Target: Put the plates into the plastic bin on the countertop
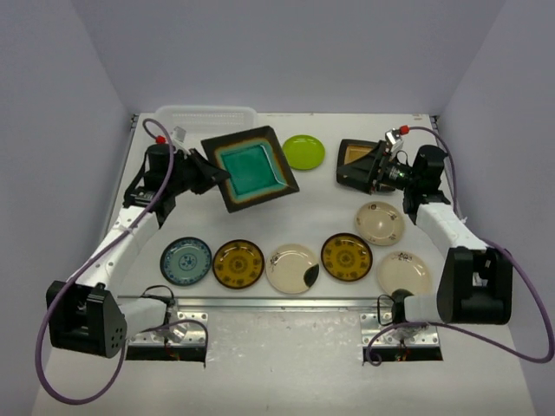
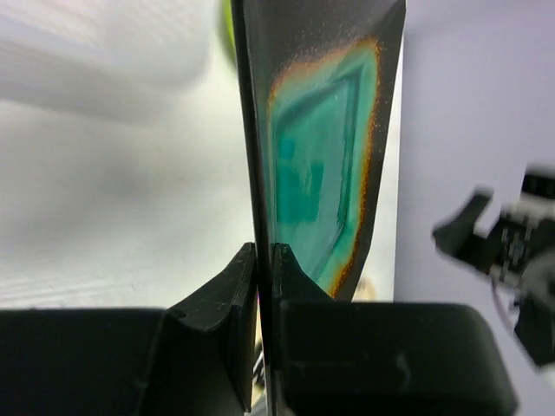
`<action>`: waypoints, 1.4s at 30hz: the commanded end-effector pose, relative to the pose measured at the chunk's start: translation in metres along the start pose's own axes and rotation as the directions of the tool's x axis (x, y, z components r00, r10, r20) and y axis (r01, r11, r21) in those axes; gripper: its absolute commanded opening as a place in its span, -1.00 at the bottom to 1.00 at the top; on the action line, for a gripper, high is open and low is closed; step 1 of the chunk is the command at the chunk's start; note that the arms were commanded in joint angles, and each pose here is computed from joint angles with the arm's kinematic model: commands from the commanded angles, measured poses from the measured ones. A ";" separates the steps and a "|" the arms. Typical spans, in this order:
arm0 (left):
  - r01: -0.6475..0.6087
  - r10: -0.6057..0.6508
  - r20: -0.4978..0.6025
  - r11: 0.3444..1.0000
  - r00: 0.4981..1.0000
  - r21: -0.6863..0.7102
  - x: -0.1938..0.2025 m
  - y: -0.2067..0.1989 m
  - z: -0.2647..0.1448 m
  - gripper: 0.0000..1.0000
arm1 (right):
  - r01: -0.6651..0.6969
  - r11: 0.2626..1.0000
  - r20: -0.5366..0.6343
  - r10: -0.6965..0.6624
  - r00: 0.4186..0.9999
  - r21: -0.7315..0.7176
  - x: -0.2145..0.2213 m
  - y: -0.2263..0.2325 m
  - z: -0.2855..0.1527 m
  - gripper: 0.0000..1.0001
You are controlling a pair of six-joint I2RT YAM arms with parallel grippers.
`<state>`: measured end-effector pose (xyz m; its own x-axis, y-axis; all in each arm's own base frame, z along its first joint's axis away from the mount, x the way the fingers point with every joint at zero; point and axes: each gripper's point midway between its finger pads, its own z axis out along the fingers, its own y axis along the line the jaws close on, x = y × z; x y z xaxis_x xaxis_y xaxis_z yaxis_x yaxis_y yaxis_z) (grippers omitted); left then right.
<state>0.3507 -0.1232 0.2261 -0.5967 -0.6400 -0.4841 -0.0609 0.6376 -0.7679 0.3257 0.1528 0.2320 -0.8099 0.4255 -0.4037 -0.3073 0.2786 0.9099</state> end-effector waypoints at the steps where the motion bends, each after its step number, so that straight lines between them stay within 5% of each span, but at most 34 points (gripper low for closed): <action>1: 0.124 -0.154 0.358 0.987 0.921 0.105 -0.120 -0.029 -0.027 -1.00 | 0.089 0.992 0.038 -0.093 0.995 0.089 -0.007 0.005 -0.007 0.98; 7: 0.408 -0.384 0.589 0.908 0.712 0.098 -0.179 0.021 -0.025 -1.00 | 0.120 0.988 0.054 -0.125 0.991 0.094 0.001 0.014 -0.014 0.98; 10: 0.512 -0.444 0.705 0.849 0.553 0.133 -0.205 0.044 -0.025 -1.00 | 0.141 0.986 0.057 -0.146 0.988 0.085 0.005 0.019 -0.018 0.98; 14: 0.582 -0.491 0.741 0.795 0.458 0.167 -0.230 0.059 -0.004 -1.00 | 0.138 0.988 0.056 -0.142 0.988 0.072 0.013 0.021 -0.020 0.98; 25: 0.669 -0.508 0.718 0.739 0.475 0.080 -0.256 0.077 0.074 -1.00 | 0.164 0.984 0.027 -0.166 0.986 0.067 0.024 0.019 -0.023 0.98; 42: 0.720 -0.541 0.674 0.694 0.502 0.021 -0.215 0.094 0.118 -0.80 | 0.132 0.988 0.030 -0.134 0.990 0.084 0.022 0.006 -0.020 0.98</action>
<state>0.5363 0.0335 0.1462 0.2209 -0.9515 -0.2143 -0.6539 0.0186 -0.7564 0.2939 0.1461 0.2266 -0.7638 0.4179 -0.4919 -0.3280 0.4051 0.8534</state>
